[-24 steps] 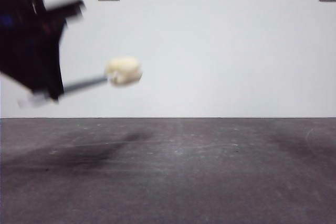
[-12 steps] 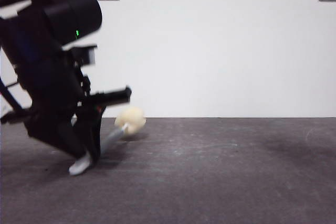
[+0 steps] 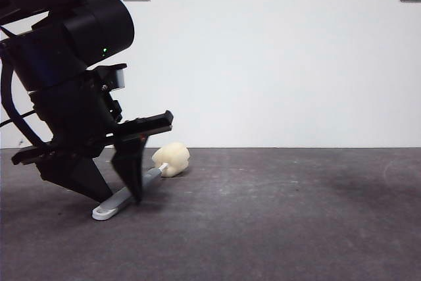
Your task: Pick up the cup brush,pick up the cup,insert the brush into the cup,clean the cup,put the cup brush back,put the cup back to the fixed position on the table
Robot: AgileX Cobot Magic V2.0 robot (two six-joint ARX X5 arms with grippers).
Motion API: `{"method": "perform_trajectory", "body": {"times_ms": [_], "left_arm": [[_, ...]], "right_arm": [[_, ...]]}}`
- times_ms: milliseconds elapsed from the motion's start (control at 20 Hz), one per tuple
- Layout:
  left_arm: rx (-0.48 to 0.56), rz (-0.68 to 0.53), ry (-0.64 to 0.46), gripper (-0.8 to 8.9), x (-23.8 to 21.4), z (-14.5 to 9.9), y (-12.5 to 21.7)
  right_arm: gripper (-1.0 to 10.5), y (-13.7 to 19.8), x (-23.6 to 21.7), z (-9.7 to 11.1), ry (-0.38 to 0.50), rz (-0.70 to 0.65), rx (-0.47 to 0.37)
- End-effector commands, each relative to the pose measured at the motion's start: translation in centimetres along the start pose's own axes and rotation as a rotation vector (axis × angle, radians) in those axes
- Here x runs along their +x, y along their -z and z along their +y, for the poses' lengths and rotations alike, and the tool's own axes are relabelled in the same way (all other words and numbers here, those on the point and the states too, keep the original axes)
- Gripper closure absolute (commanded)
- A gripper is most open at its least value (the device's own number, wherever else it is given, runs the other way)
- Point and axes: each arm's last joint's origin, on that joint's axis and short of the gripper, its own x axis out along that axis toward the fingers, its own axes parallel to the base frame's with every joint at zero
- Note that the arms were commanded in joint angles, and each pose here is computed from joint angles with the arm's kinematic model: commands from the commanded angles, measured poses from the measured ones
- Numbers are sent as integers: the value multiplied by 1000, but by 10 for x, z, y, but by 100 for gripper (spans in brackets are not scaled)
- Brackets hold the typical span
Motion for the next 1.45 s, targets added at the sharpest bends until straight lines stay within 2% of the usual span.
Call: {"method": "perform_trajectory", "body": {"times_ms": [50, 350, 650, 1000, 1300, 1450], "left_arm": [[-10, 72, -8, 463, 6, 5, 10], [-4, 1, 33, 463, -26, 1, 1], [31, -94, 123, 463, -80, -1, -3], [101, -169, 144, 463, -121, 4, 1], [102, -181, 150, 463, -125, 4, 1], [101, -190, 154, 463, -125, 4, 0]], "right_arm": [[964, 7, 12, 2, 2, 27, 11], [963, 66, 54, 4, -1, -53, 37], [963, 126, 97, -9, 63, -61, 66], [963, 148, 151, -35, 77, -102, 96], [964, 164, 176, -53, 46, -142, 71], [964, 168, 189, -54, 11, -124, 22]]}}
